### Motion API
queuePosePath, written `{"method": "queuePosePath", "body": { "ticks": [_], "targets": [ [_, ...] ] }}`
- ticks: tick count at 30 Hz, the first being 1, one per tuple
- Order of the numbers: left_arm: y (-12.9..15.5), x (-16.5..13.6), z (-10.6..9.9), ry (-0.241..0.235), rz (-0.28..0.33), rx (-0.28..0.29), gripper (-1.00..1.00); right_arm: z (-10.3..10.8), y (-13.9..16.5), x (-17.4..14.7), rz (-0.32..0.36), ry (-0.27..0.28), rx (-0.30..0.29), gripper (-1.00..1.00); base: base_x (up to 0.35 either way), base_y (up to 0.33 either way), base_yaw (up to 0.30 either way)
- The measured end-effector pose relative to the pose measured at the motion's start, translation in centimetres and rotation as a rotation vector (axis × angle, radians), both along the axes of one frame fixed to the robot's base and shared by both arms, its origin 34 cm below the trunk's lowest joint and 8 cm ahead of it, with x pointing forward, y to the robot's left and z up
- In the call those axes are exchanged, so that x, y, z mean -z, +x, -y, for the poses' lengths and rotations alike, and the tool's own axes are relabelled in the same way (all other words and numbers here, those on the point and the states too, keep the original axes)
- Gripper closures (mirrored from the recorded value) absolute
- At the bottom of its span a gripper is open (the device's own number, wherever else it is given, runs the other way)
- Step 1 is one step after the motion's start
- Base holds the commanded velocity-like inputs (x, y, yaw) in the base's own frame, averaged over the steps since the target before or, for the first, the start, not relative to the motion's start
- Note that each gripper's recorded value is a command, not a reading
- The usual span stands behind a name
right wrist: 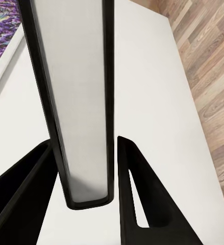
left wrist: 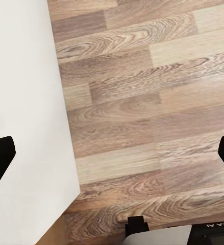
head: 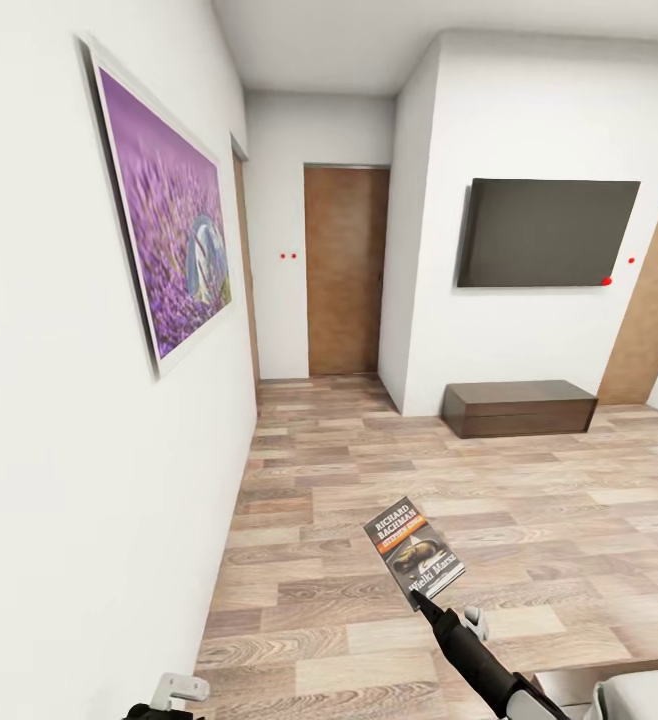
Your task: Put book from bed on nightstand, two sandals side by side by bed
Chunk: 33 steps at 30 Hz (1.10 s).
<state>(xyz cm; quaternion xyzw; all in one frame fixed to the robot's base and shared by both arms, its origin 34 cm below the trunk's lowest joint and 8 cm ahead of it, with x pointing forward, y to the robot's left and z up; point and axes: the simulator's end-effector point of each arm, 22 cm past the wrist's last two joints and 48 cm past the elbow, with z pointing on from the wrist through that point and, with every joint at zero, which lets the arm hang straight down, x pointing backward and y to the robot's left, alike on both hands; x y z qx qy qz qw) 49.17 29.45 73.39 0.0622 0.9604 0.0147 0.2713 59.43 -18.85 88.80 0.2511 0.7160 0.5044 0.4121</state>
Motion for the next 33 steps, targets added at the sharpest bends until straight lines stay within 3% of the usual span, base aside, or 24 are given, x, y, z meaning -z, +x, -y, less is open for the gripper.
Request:
{"method": "queuePosePath", "body": {
  "ticks": [22, 33],
  "targets": [
    [0.05, -0.03, 0.12, 0.001, 0.003, 0.005, -1.00, -0.01, -0.04, 0.05, -0.002, -0.001, 0.000, 1.00, 0.028, 0.025, 0.000],
    [0.12, -0.08, 0.26, 0.002, 0.007, 0.012, -1.00, -0.01, -0.05, 0.05, -0.002, -0.001, -0.001, 1.00, 0.154, 0.002, 0.000]
  ]
}}
